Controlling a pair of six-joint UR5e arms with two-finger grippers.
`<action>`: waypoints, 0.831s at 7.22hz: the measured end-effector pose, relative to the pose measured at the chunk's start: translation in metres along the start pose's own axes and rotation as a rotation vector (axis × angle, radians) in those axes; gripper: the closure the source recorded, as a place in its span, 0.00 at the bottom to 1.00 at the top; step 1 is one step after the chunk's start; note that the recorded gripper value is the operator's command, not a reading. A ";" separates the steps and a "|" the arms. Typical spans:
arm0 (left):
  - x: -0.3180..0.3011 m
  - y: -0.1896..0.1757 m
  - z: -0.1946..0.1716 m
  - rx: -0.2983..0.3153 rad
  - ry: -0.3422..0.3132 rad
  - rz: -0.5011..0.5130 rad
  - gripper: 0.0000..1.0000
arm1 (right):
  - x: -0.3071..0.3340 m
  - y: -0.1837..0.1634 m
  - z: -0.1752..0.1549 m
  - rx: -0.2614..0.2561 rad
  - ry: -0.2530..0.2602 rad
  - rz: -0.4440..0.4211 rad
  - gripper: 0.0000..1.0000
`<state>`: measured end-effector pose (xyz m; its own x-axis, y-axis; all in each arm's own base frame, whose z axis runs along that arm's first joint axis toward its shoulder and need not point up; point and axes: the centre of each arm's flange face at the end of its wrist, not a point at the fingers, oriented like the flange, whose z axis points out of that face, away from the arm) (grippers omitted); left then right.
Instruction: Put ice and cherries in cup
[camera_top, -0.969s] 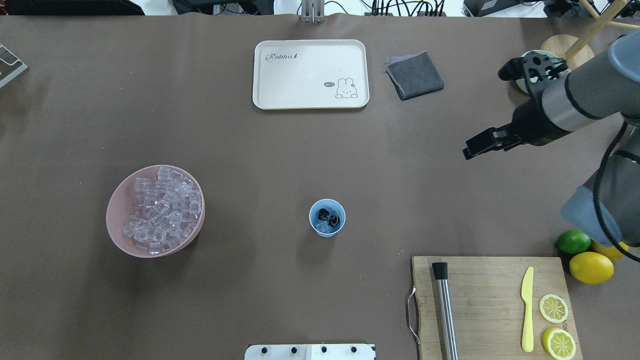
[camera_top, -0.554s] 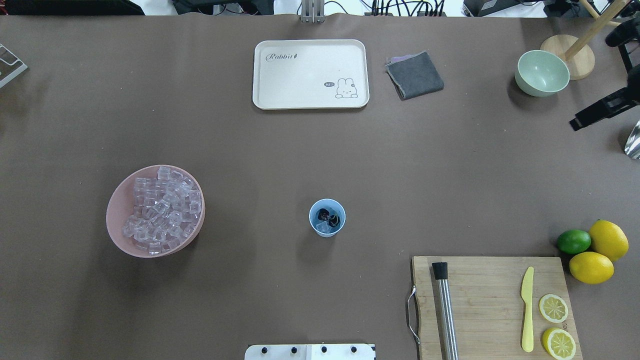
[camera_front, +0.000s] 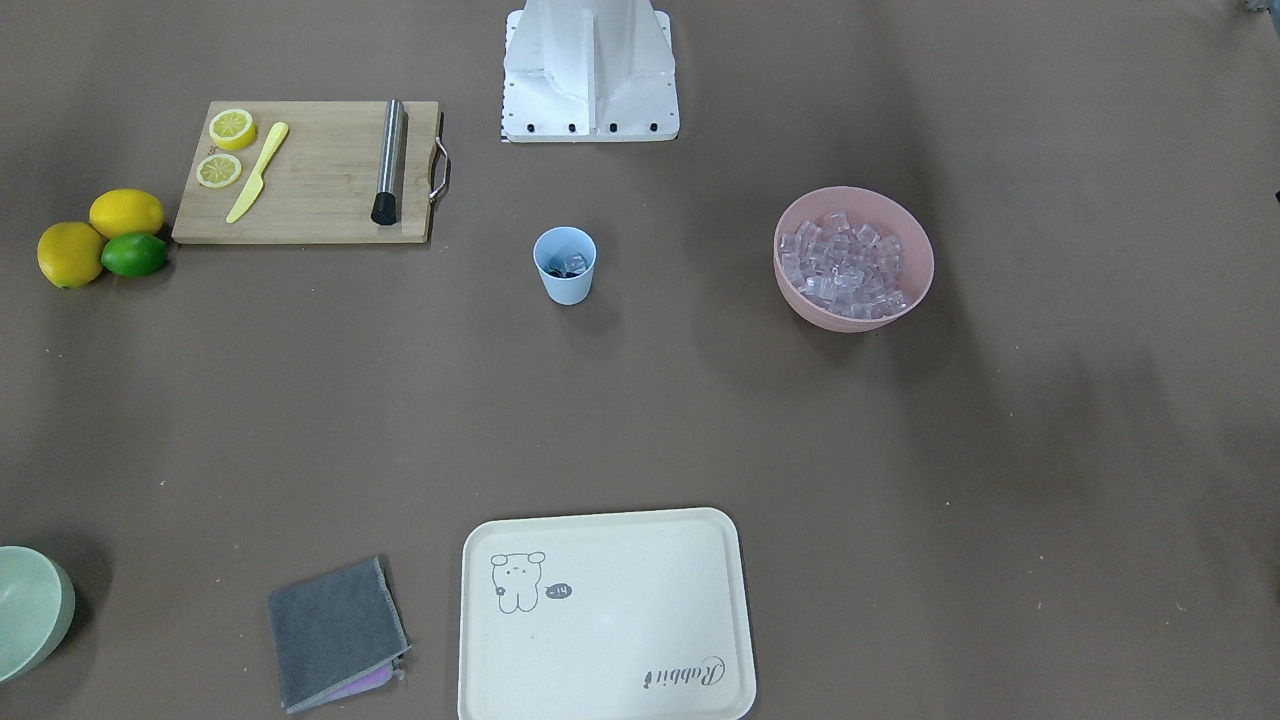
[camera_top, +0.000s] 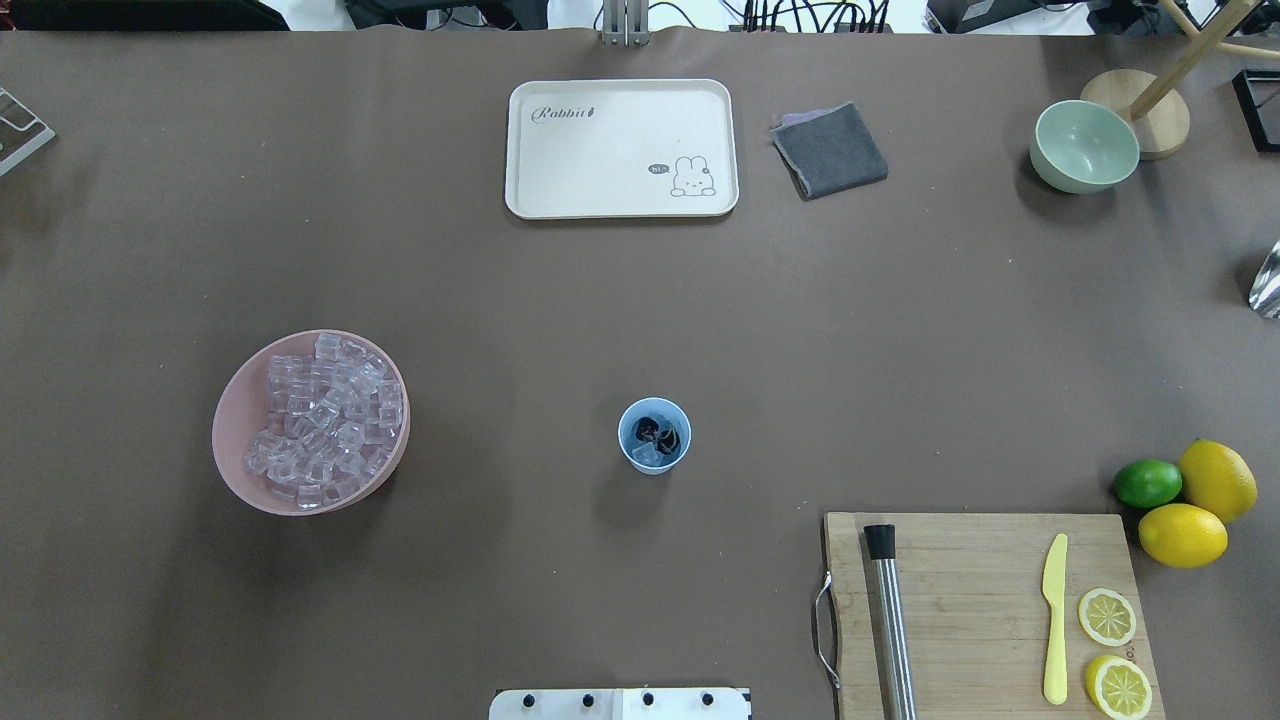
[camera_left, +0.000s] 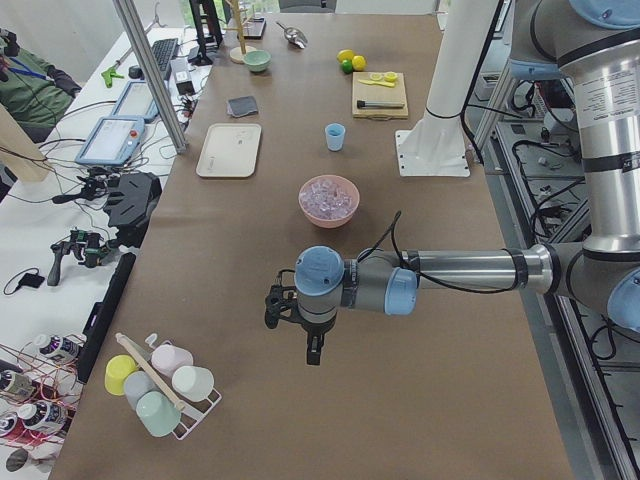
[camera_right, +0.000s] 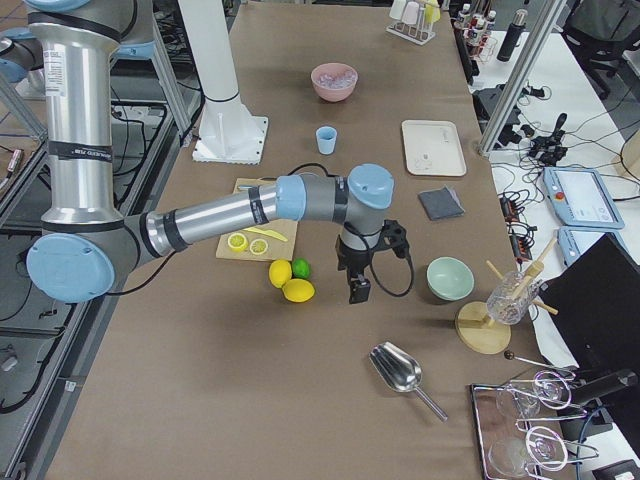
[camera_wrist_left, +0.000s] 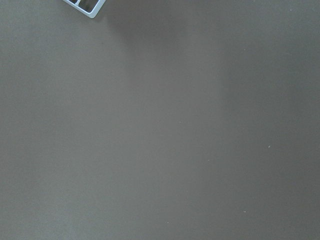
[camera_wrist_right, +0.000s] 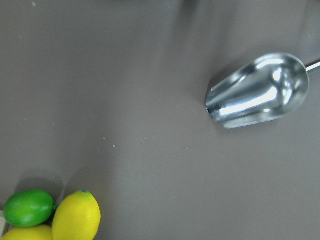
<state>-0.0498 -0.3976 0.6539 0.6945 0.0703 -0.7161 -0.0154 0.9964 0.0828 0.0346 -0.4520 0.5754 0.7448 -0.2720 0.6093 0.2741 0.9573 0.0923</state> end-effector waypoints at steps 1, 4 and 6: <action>0.000 0.000 0.000 0.000 0.000 0.001 0.02 | 0.020 0.015 0.025 -0.051 -0.013 0.042 0.00; 0.000 0.000 0.000 0.000 0.000 0.003 0.02 | 0.051 0.032 0.049 -0.102 -0.021 0.111 0.00; 0.000 0.000 0.000 0.000 0.000 0.004 0.02 | 0.056 0.032 0.042 -0.083 -0.022 0.125 0.00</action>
<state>-0.0498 -0.3976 0.6545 0.6942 0.0742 -0.7159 -0.0183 0.9962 0.0855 0.0600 -0.4326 0.6457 0.7630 -0.1481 0.6291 0.2302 0.9718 -0.0504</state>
